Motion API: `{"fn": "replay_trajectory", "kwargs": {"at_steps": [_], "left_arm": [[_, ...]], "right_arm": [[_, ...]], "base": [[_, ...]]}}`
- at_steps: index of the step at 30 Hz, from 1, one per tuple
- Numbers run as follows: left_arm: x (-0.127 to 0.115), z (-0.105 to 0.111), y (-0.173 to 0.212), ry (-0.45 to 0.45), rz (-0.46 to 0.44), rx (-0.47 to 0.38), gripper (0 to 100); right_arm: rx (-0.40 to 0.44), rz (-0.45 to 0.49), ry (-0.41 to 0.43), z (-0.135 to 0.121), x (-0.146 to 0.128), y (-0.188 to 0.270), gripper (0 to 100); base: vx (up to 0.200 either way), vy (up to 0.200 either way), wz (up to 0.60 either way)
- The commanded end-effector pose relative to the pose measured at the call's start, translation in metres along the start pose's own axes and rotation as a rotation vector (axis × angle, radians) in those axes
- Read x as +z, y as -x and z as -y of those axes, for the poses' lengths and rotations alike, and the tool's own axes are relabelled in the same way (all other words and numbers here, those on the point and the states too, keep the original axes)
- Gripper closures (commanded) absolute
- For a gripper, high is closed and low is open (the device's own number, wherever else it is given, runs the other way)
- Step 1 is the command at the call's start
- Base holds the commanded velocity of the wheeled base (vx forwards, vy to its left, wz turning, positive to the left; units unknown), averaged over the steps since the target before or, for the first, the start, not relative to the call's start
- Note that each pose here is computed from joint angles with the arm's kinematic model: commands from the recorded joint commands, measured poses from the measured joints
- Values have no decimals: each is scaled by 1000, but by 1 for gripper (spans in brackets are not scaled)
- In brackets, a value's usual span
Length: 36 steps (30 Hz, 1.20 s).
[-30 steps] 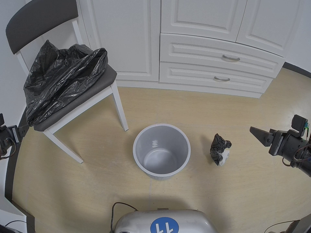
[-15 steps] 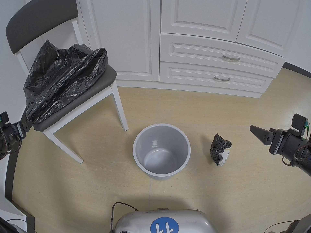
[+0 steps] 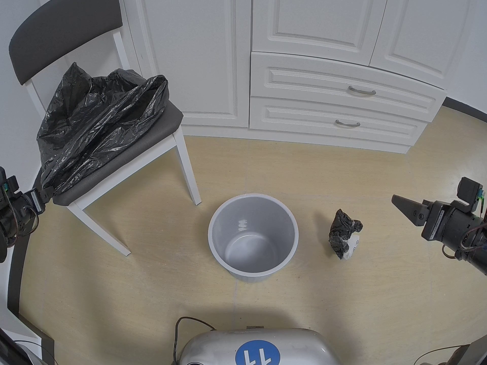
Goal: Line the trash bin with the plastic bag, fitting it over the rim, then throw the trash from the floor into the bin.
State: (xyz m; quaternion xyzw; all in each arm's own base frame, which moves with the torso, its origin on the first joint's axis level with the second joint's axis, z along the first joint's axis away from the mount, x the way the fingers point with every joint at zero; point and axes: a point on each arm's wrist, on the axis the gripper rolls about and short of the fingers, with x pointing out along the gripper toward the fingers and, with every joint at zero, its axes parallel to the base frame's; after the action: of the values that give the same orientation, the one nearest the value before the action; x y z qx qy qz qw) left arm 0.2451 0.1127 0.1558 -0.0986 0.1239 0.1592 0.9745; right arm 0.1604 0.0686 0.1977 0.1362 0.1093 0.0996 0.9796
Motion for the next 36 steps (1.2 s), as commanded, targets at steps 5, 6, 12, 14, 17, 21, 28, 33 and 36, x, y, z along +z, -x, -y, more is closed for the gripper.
{"fn": "replay_trajectory", "kwargs": {"at_steps": [5,6,12,14,17,21,28,33,36], "left_arm": [[-6,-4,-20,45,-18,5,0],[-6,-4,-22,45,-11,3,0],[-3,-2,-31,109,72,-16,0],[-3,-2,-33,115,86,-19,0],[-4,-2,-34,114,90,-21,0],[-4,-1,-34,114,89,-23,0],[-4,1,-32,111,91,-29,0],[-6,0,-34,108,85,-30,0],[-6,0,-34,110,85,-30,100]], "right_arm": [[3,4,-1,0,1,1,0],[3,4,1,0,1,1,0],[6,12,-3,0,2,3,0],[7,14,-2,0,2,3,0],[9,16,-2,0,3,4,0],[10,19,-3,0,3,4,0],[10,19,-3,0,3,4,0],[10,17,-2,0,3,4,0],[10,19,-3,0,3,4,0]], "base": [[0,0,0],[0,0,0],[0,0,0],[0,0,0],[0,0,0],[0,0,0],[0,0,0],[0,0,0],[0,0,0]]}}
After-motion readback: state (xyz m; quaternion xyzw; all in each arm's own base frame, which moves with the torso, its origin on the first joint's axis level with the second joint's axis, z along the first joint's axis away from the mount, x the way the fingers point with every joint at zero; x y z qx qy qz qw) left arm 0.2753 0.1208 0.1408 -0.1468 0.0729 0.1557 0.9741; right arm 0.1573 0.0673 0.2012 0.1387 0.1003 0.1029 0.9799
